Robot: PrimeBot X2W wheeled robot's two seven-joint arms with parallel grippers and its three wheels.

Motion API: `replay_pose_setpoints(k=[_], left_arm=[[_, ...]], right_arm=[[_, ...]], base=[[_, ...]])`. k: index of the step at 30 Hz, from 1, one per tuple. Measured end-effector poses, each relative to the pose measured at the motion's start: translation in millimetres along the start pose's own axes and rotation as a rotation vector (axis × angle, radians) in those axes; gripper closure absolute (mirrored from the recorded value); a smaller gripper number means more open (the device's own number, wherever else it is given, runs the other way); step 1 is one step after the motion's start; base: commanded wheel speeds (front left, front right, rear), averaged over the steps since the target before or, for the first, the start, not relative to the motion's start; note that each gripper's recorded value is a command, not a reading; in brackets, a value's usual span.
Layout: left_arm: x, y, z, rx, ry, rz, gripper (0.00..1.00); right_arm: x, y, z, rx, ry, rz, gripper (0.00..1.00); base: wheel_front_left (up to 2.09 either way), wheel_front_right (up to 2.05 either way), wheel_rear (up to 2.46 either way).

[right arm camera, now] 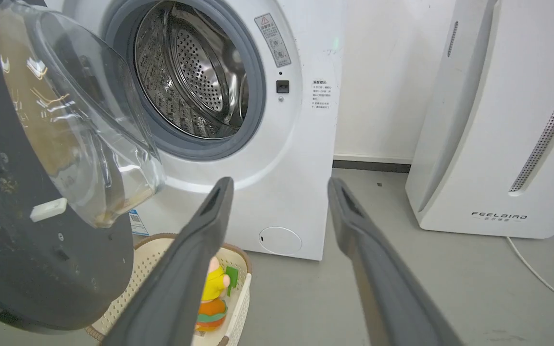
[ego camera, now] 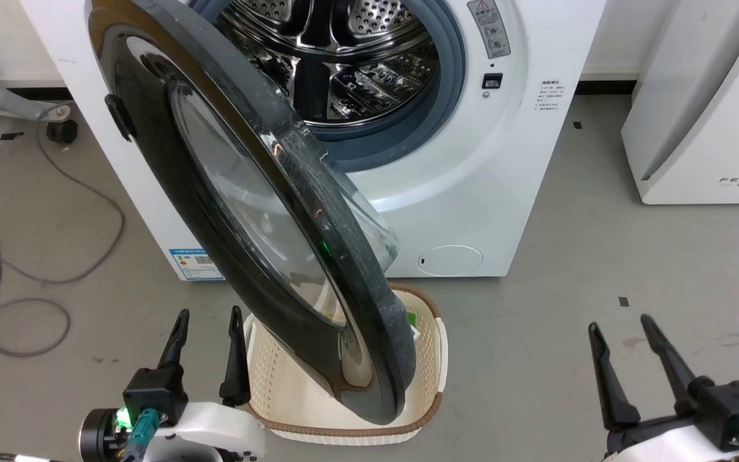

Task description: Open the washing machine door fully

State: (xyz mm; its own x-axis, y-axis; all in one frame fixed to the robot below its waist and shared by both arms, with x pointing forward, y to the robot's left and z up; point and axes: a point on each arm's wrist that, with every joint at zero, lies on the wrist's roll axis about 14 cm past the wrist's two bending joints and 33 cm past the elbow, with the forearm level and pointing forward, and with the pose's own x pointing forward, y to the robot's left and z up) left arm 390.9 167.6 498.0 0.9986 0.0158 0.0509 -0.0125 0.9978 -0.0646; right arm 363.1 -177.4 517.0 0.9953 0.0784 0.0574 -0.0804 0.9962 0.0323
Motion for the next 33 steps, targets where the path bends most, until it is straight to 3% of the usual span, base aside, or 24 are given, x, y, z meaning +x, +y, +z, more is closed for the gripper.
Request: replay_pose_setpoints(k=[1, 2, 3, 12, 25, 33], left_arm=[[-0.3, -0.5, -1.3, 0.0, 0.004, -0.002, 0.04], [-0.6, -0.8, -3.0, -0.001, 0.01, -0.005, 0.62], [-0.8, -1.2, -3.8, -0.001, 0.012, -0.008, 1.0], [3.0, 1.9, 14.9, -0.006, -0.047, -0.001, 1.0], [4.1, -10.8, 137.6, 0.015, -0.432, -0.029, 1.0], [-21.6, -57.4, 233.9, -0.019, -0.751, -0.175, 1.0]], right_arm=[[-1.1, 0.5, -1.8, 0.001, 0.006, 0.001, 0.0], [-1.9, 0.7, -3.8, 0.003, 0.012, 0.001, 0.0], [-2.3, 0.7, -4.9, 0.003, 0.015, 0.001, 0.0], [-4.4, -0.3, -11.9, 0.021, 0.033, -0.005, 0.0], [-4.8, 1.4, -17.4, 0.045, 0.043, -0.003, 0.0], [-7.0, 0.8, -19.3, 0.057, 0.044, -0.007, 0.0]], base=[[0.0, 0.0, 0.0], [0.0, 0.0, 0.0], [0.0, 0.0, 0.0], [0.0, 0.0, 0.0], [0.0, 0.0, 0.0], [0.0, 0.0, 0.0]])
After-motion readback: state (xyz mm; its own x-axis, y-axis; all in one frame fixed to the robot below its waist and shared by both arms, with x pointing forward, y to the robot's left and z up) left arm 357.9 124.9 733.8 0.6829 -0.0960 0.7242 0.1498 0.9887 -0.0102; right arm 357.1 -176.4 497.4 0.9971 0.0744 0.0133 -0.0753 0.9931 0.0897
